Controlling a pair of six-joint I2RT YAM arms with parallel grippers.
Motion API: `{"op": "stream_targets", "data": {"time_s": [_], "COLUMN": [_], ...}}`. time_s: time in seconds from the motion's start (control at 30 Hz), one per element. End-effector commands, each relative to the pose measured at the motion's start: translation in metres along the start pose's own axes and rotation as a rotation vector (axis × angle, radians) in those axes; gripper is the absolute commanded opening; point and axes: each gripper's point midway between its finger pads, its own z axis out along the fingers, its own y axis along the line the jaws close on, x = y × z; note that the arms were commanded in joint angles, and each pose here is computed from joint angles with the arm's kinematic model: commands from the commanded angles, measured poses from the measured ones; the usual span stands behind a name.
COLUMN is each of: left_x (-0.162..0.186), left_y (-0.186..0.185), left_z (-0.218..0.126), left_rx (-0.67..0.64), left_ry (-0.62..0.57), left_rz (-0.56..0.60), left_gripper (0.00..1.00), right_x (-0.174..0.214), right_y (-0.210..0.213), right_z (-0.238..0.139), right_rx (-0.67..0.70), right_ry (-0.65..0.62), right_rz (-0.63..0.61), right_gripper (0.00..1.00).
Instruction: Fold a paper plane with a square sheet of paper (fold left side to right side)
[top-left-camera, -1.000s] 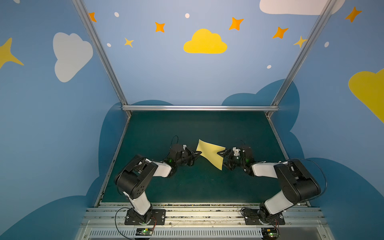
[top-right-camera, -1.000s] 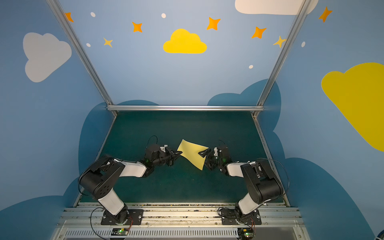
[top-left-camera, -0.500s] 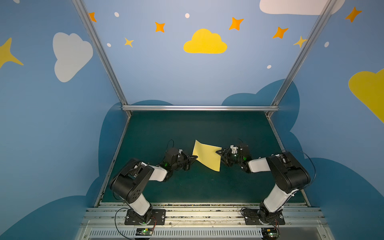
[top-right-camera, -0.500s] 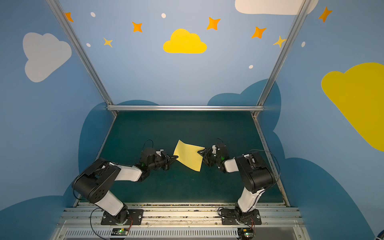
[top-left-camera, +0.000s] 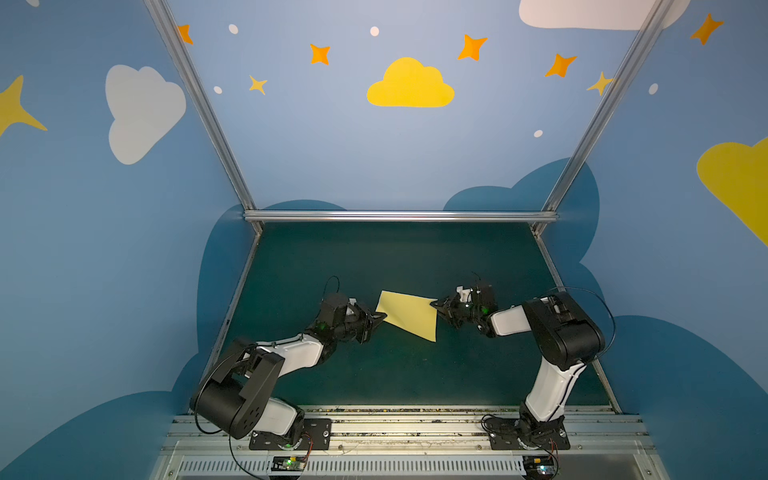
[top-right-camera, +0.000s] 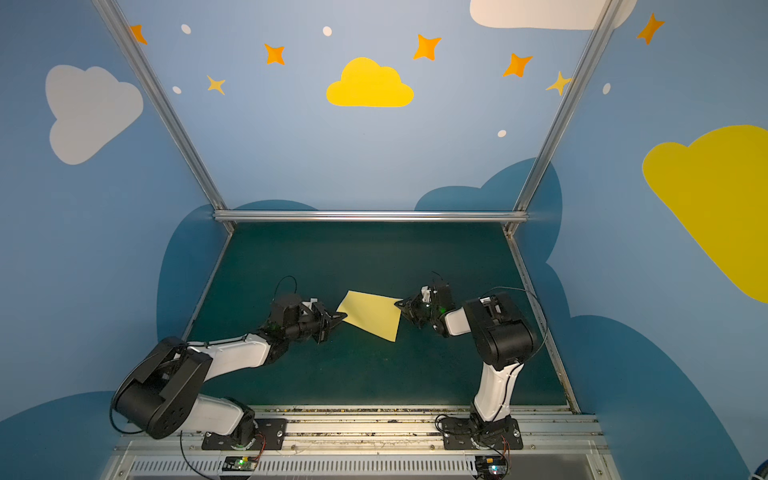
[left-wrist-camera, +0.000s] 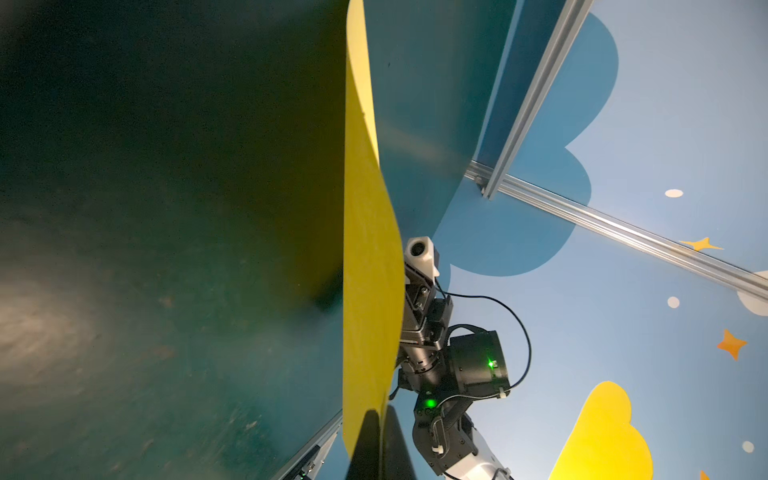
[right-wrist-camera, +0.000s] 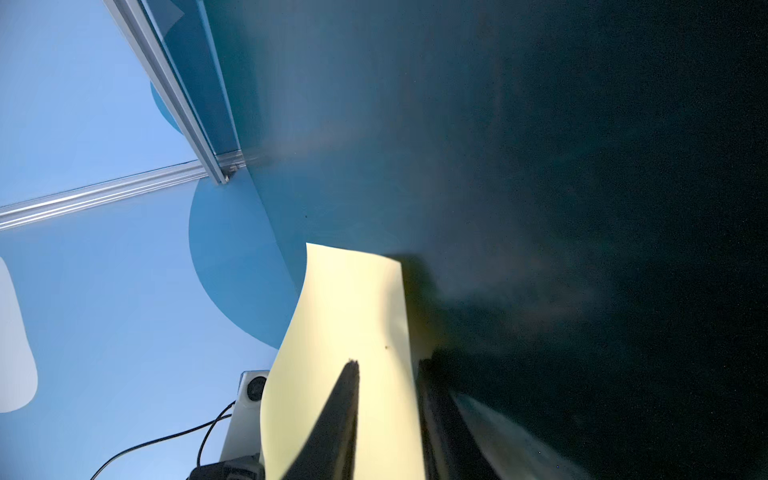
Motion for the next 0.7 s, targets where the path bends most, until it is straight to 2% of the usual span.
{"op": "stream_targets", "data": {"time_s": [0.0,0.2,0.27,0.33,0.4,0.6,0.67], "left_x": [0.002,0.001,0.001,0.001,0.001,-0.001,-0.002], "left_y": [0.014,0.018,0.019,0.018,0.017,0.009,0.005], "left_z": [-0.001,-0.001,-0.002,-0.002,-0.003,-0.012,-0.017], "left_rx": [-0.032,-0.037,-0.038,-0.036,-0.036,-0.038,-0.052], "left_ry": [0.013,0.01,0.009,0.013,0.016,0.009,0.005], "left_rz": [0.002,0.006,0.006,0.021,0.043,0.164,0.224], "left_gripper": [0.04,0.04,0.04,0.04,0.04,0.29,0.41], "right_x": [0.002,0.004,0.004,0.003,0.001,-0.007,-0.009], "right_y": [-0.003,-0.008,-0.01,-0.007,0.001,0.052,0.072], "right_z": [0.007,0.015,0.016,0.017,0.017,0.005,-0.002], "right_rx": [0.024,0.036,0.037,0.032,0.026,0.026,0.029], "right_ry": [0.019,0.032,0.035,0.035,0.044,0.056,0.057], "right_rz": [0.001,0.006,0.008,0.002,-0.016,-0.152,-0.208], "right_gripper": [0.24,0.18,0.12,0.02,0.0,0.0,0.0]}}
